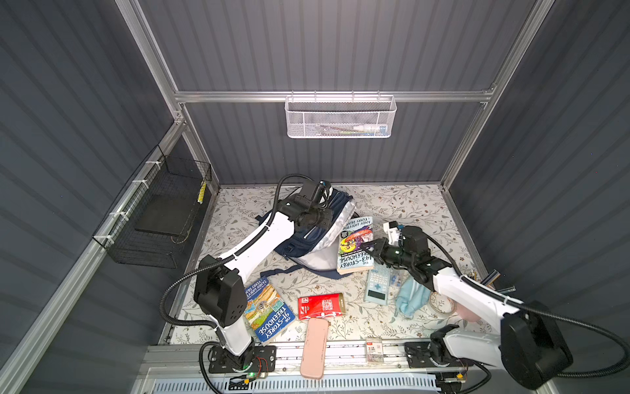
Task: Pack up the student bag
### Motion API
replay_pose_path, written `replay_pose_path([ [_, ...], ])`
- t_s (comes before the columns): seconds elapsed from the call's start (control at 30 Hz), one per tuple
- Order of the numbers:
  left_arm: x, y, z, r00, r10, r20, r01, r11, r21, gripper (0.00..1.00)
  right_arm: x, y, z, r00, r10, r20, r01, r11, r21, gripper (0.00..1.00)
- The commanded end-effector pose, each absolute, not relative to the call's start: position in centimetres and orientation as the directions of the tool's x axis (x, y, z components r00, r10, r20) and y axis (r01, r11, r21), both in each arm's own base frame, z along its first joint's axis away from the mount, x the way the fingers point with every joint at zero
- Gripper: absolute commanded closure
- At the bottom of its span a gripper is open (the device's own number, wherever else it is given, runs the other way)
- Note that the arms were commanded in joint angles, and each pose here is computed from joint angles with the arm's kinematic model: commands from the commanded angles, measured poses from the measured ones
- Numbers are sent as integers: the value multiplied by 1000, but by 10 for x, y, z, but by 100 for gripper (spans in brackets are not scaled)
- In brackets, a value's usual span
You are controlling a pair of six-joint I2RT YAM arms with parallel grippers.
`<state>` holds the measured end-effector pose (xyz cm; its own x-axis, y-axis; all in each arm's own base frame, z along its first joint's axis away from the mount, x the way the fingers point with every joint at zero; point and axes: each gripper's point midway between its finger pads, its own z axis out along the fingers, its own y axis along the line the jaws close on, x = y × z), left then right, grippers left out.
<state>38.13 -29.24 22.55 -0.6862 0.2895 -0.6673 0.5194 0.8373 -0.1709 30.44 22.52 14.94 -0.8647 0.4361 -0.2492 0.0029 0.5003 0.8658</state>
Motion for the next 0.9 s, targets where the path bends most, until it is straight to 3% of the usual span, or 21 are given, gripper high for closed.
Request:
replay_pose_path([
  [0.0,384,-315,289,-626,187,-757,567,776,-277,100,340,247,186,-816,481,-321,-119,403,907,100],
  [0.23,376,-323,319,-622,152,-768,600,722,-344,100,387,307,191,-800,465,-378,-233,340,911,100],
  [0.47,375,-317,328,-640,132,-757,592,712,-376,100,418,340,153,-726,545,-419,-125,495,860,100],
  [0.6,372,-317,348,-676,45,-735,602,608,-517,100,441,344,129,-645,641,-416,-73,490,868,100],
  [0.73,374,-306,347,-690,31,-723,585,611,-533,100,453,369,122,-647,634,-424,-70,504,861,100],
  [0.87,371,-308,330,-716,43,-696,572,608,-551,100,454,373,108,-636,640,-431,-55,519,853,88],
])
